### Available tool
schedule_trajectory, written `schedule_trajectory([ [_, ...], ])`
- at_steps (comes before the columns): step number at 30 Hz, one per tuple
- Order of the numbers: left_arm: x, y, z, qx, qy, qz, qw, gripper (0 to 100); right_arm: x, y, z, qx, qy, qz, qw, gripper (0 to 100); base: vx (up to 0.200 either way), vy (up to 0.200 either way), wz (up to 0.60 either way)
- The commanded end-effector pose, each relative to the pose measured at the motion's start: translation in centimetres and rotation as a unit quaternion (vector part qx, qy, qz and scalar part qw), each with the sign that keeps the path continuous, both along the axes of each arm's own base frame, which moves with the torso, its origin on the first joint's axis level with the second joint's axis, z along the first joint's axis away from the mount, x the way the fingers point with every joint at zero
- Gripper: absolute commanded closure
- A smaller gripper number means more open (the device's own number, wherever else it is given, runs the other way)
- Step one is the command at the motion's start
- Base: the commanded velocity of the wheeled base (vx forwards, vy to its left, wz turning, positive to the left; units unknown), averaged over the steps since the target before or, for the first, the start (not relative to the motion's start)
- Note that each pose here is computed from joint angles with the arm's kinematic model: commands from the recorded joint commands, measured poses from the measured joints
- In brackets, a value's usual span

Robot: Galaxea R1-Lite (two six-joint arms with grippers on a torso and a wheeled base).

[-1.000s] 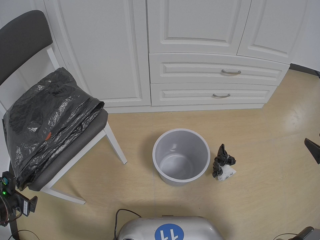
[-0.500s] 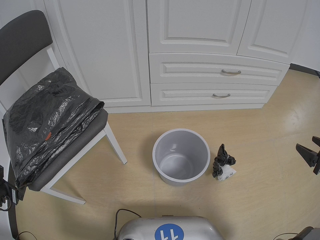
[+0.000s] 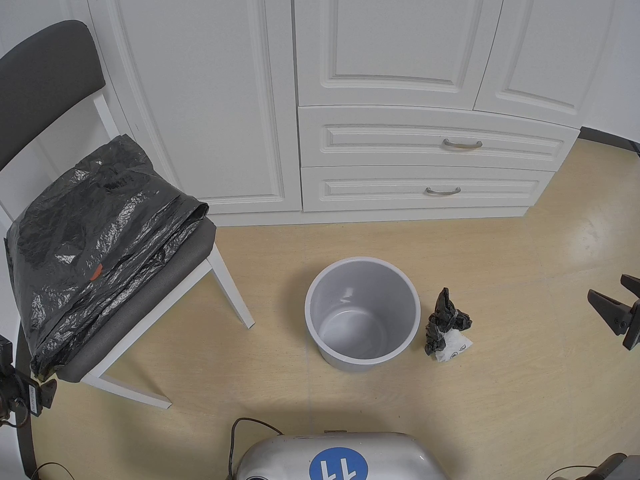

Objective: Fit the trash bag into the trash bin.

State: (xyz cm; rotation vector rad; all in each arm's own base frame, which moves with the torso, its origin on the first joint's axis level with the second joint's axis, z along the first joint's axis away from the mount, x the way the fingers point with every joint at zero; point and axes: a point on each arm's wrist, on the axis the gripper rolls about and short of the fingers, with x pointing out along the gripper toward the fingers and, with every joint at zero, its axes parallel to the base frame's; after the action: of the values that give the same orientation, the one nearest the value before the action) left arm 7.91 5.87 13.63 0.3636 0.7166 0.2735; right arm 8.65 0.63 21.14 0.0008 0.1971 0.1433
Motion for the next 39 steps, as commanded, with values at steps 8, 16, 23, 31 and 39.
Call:
schedule_trajectory([
  [8,1.4,1.3,-0.3,0.014,0.002,0.003,0.9999,0,0.0,0.0,-0.2,-0.001,0.004,0.001,1.0000,0,0.000,0.000,0.00],
  [16,1.8,2.3,-0.2,0.025,-0.012,0.019,0.9994,0,-0.2,0.0,-0.1,-0.001,-0.001,0.001,1.0000,0,0.000,0.000,0.00],
  [23,1.5,2.1,-0.6,0.020,-0.007,0.020,0.9996,0,-0.4,0.0,-0.1,-0.002,-0.006,0.005,1.0000,0,0.000,0.000,0.00],
  [31,2.3,2.8,-1.2,0.002,0.006,0.025,0.9997,0,-0.7,0.1,0.0,-0.001,-0.012,0.008,0.9999,0,0.000,0.000,0.00],
  [39,3.3,3.6,-1.1,0.002,-0.054,0.047,0.9974,0,-1.1,0.1,0.2,-0.001,-0.023,0.011,0.9997,0,0.000,0.000,0.00],
])
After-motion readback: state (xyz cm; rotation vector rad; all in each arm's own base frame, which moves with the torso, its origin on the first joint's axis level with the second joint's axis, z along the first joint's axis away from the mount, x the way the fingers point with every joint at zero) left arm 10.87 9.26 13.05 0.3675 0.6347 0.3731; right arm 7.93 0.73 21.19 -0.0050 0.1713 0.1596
